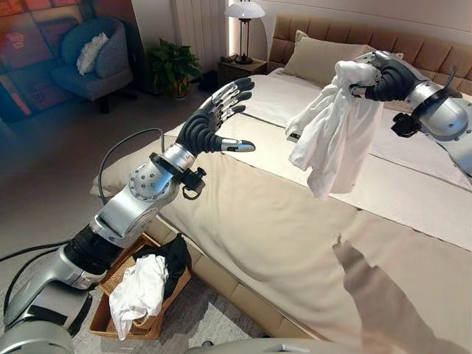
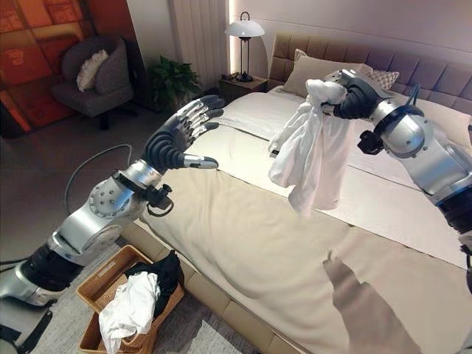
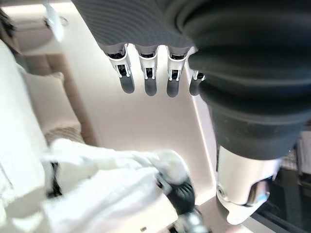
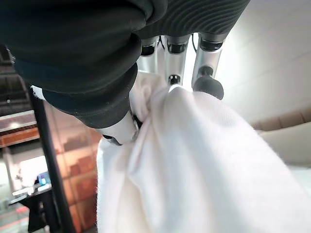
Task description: Pick up clothes into the bucket
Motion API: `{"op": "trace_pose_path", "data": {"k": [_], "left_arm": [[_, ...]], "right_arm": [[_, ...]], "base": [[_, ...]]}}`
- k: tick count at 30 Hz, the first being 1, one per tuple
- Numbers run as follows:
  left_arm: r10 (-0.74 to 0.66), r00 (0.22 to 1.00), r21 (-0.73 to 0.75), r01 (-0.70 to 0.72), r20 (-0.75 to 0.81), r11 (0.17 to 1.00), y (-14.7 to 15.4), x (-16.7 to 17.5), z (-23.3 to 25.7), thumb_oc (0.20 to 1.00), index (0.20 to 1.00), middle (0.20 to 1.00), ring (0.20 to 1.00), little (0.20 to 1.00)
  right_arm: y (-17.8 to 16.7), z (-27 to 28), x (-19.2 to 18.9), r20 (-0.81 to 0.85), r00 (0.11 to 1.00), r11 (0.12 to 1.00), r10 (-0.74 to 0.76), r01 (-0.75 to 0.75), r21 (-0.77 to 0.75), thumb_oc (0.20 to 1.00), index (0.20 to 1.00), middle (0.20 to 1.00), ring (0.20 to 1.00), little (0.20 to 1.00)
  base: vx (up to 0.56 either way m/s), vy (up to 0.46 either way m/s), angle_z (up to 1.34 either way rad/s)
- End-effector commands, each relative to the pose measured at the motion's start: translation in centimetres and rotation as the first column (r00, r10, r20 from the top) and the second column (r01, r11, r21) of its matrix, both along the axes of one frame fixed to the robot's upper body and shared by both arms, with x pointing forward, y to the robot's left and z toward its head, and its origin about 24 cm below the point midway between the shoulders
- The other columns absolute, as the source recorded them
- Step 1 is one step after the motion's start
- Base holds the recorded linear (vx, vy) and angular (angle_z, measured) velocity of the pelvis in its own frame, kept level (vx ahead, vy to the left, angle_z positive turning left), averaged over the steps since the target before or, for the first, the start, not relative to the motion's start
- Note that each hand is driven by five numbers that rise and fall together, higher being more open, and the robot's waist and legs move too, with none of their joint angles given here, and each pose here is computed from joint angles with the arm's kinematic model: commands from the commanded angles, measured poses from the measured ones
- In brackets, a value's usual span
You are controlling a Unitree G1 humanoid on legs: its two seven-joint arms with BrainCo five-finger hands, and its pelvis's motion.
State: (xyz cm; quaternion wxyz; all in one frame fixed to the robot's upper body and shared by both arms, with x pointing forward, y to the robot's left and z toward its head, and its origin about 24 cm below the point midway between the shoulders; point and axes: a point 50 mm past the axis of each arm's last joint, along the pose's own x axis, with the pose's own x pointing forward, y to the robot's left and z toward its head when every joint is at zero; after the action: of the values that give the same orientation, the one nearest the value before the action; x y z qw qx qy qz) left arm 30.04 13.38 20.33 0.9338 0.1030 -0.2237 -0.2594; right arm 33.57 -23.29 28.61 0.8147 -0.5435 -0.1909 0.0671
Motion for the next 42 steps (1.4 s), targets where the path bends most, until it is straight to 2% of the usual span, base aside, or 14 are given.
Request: {"op": "trace_pose_path", "data": {"k": [1,7,14,17,18,19,21,22,25,32,36,40,42], "left_arm": [[0.091,0.992,-0.009,-0.091,0.091,0.996,0.9,0.9,1.1,1.000,1.000,1.000,1.000,1.000],[0.142,0.987,0.031,-0.145,0.070,0.989,0.5,2.6,0.4,1.000,1.000,1.000,1.000,1.000],[0.077,0.996,0.066,-0.079,0.033,0.995,-2.4,3.9,0.1,1.000,1.000,1.000,1.000,1.000],[0.004,1.000,0.073,-0.006,0.023,0.997,-4.2,3.8,0.3,1.000,1.000,1.000,1.000,1.000],[-0.059,0.998,0.080,0.058,0.016,0.995,-5.3,3.5,0.6,1.000,1.000,1.000,1.000,1.000],[-0.059,0.998,0.080,0.058,0.016,0.995,-5.3,3.5,0.6,1.000,1.000,1.000,1.000,1.000],[-0.171,0.985,0.095,0.170,0.002,0.981,-6.8,2.8,1.5,1.000,1.000,1.000,1.000,1.000],[-0.171,0.985,0.095,0.170,0.002,0.981,-6.8,2.8,1.5,1.000,1.000,1.000,1.000,1.000],[-0.321,0.947,0.160,0.320,-0.023,0.934,-8.0,1.4,2.8,1.000,1.000,1.000,1.000,1.000],[-0.407,0.909,0.235,0.416,-0.087,0.878,-7.5,0.4,4.1,1.000,1.000,1.000,1.000,1.000],[-0.436,0.879,0.225,0.472,-0.194,0.852,-6.8,0.4,3.9,1.000,1.000,1.000,1.000,1.000],[-0.406,0.893,0.222,0.443,-0.194,0.869,-6.2,1.0,3.8,1.000,1.000,1.000,1.000,1.000],[-0.341,0.928,0.252,0.369,-0.147,0.895,-5.2,1.5,3.9,1.000,1.000,1.000,1.000,1.000]], "right_arm": [[-0.1,3.8,-1.6,0.146,0.989,0.999,0.030,-0.034,0.027,0.200,0.200,0.200,0.200,0.200],[1.2,4.4,-2.2,0.173,0.980,0.994,0.096,-0.103,0.033,0.200,0.200,0.200,0.200,0.200],[3.4,4.8,-2.5,0.189,0.963,0.978,0.194,-0.204,0.036,0.200,0.200,0.200,0.200,0.200],[4.8,4.8,-2.5,0.184,0.951,0.965,0.249,-0.260,0.034,0.200,0.200,0.200,0.200,0.200],[5.4,4.8,-2.4,0.181,0.945,0.958,0.274,-0.285,0.039,0.200,0.200,0.200,0.200,0.200],[5.4,4.8,-2.4,0.181,0.945,0.958,0.274,-0.285,0.039,0.200,0.200,0.200,0.200,0.200],[6.2,4.7,-2.4,0.166,0.937,0.948,0.306,-0.315,0.033,0.200,0.200,0.200,0.200,0.200],[6.2,4.7,-2.4,0.167,0.937,0.948,0.306,-0.315,0.033,0.200,0.200,0.200,0.200,0.200],[7.3,4.4,-2.4,0.128,0.930,0.938,0.344,-0.347,-0.002,0.200,0.200,0.200,0.200,0.200],[7.3,3.7,-2.4,0.065,0.931,0.933,0.359,-0.357,-0.029,0.200,0.200,0.200,0.200,0.200],[7.4,3.0,-2.5,0.024,0.922,0.922,0.387,-0.387,-0.014,0.200,0.200,0.200,0.200,0.200],[8.0,3.0,-2.5,0.031,0.911,0.911,0.411,-0.411,-0.007,0.200,0.200,0.200,0.200,0.200],[8.8,3.3,-3.0,0.058,0.890,0.891,0.453,-0.454,0.008,0.200,0.200,0.200,0.200,0.200]], "base": [[0.00,-0.009,-0.05],[0.00,-0.004,-0.07],[0.00,-0.004,-0.05],[0.00,-0.002,-0.01],[0.00,0.000,0.00],[0.00,0.000,0.00],[0.00,0.000,0.00],[0.00,0.000,0.00],[0.00,-0.001,0.01],[-0.01,0.007,0.13],[0.01,0.015,0.18],[0.01,0.019,0.15],[0.01,0.015,0.03]]}}
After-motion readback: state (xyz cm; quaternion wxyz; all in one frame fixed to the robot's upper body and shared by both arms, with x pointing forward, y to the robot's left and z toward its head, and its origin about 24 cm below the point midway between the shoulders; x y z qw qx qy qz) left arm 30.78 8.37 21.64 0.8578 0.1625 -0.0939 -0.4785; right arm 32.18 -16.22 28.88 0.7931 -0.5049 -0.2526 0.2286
